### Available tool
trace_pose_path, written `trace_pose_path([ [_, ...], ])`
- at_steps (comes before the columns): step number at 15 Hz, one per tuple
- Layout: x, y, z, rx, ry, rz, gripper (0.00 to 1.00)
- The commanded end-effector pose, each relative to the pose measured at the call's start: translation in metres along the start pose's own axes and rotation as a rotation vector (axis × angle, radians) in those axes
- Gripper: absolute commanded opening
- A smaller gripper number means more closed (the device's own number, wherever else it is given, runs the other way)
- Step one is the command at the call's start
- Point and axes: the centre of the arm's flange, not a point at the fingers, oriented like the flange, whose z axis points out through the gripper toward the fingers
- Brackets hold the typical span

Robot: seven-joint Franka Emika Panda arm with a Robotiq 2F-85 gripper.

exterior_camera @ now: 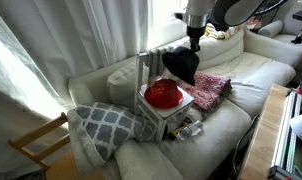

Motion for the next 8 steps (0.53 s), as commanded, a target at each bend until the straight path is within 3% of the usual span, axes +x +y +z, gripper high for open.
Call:
trace_pose_path([
  [1,0.0,0.0,0.0,0.0,0.0,0.001,0.08],
  [8,0.011,-0.013,0.002,-0.035,-0.013,-0.011,0.02],
])
